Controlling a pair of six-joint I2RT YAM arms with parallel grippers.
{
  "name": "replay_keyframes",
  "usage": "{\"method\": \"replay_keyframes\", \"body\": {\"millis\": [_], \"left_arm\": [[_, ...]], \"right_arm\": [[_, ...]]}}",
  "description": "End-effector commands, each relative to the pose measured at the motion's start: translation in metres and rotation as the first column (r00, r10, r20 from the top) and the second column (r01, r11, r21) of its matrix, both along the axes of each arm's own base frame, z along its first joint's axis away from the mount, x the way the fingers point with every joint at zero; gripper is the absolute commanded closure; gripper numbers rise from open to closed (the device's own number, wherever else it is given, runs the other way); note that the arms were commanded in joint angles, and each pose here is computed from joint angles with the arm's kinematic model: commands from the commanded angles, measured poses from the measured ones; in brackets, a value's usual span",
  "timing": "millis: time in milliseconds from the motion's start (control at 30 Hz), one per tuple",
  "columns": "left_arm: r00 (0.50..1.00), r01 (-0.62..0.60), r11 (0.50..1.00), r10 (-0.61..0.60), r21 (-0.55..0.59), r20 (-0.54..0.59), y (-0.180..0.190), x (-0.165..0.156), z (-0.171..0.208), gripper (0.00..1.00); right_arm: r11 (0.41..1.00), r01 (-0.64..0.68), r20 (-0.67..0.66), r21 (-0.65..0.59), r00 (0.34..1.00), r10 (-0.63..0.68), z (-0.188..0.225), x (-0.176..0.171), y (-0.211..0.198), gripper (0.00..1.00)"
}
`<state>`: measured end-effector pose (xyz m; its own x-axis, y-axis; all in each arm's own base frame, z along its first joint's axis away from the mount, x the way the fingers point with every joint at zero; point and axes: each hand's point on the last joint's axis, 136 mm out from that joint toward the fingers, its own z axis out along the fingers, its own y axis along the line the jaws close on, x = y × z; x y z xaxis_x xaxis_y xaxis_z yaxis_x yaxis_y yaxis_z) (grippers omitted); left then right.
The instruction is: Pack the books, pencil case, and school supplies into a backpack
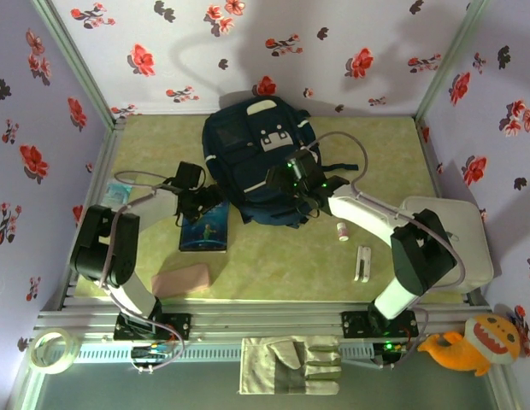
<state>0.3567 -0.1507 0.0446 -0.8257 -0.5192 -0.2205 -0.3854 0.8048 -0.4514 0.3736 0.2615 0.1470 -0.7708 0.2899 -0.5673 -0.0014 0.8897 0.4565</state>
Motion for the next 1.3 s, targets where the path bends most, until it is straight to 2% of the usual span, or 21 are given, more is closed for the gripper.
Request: {"method": "replay_keyframes", "body": {"millis": [0, 167, 333, 400, 467, 600, 733, 1267], "left_arm": [[0.999, 0.045, 0.999, -0.045, -0.025, 0.003, -0.008, 0.002, 0.014, 0.15], [0.998, 0.031, 0.998, -0.034, 0.048, 0.046, 0.026, 0.004, 0.041, 0.09], [0.999, -0.036, 0.994, 0.036, 0.106, -0.002, 0.075, -0.015, 0.028, 0.08], [0.999, -0.042, 0.992, 0.045, 0.121, -0.022, 0.088, -0.023, 0.021, 0.08], [0.998, -0.041, 0.991, 0.047, 0.13, -0.041, 0.095, -0.03, 0.016, 0.08], [0.998, -0.021, 0.991, 0.03, 0.129, -0.061, 0.098, -0.04, 0.01, 0.09], [0.996, -0.002, 0.993, 0.012, 0.117, -0.087, 0.096, -0.045, 0.004, 0.11], [0.983, 0.072, 0.996, -0.063, 0.047, -0.171, 0.081, -0.055, -0.019, 0.29]], "right_arm": [[0.996, -0.092, 0.019, -0.001, 0.996, 0.092, 0.01, -0.003, 0.022, 0.09], [0.966, -0.257, 0.01, -0.017, 0.966, 0.257, 0.006, -0.016, 0.07, 0.14], [0.908, -0.413, -0.024, -0.073, 0.911, 0.412, -0.014, -0.035, 0.121, 0.25], [0.892, -0.432, -0.045, -0.136, 0.902, 0.43, -0.024, -0.038, 0.134, 0.35], [0.873, -0.447, -0.042, -0.195, 0.893, 0.448, -0.03, -0.041, 0.145, 0.37], [0.827, -0.509, -0.066, -0.24, 0.858, 0.509, -0.047, -0.049, 0.173, 0.43], [0.806, -0.536, -0.116, -0.251, 0.843, 0.525, -0.068, -0.053, 0.183, 0.49], [0.765, -0.568, -0.223, -0.304, 0.823, 0.523, -0.116, -0.051, 0.183, 0.65]]}}
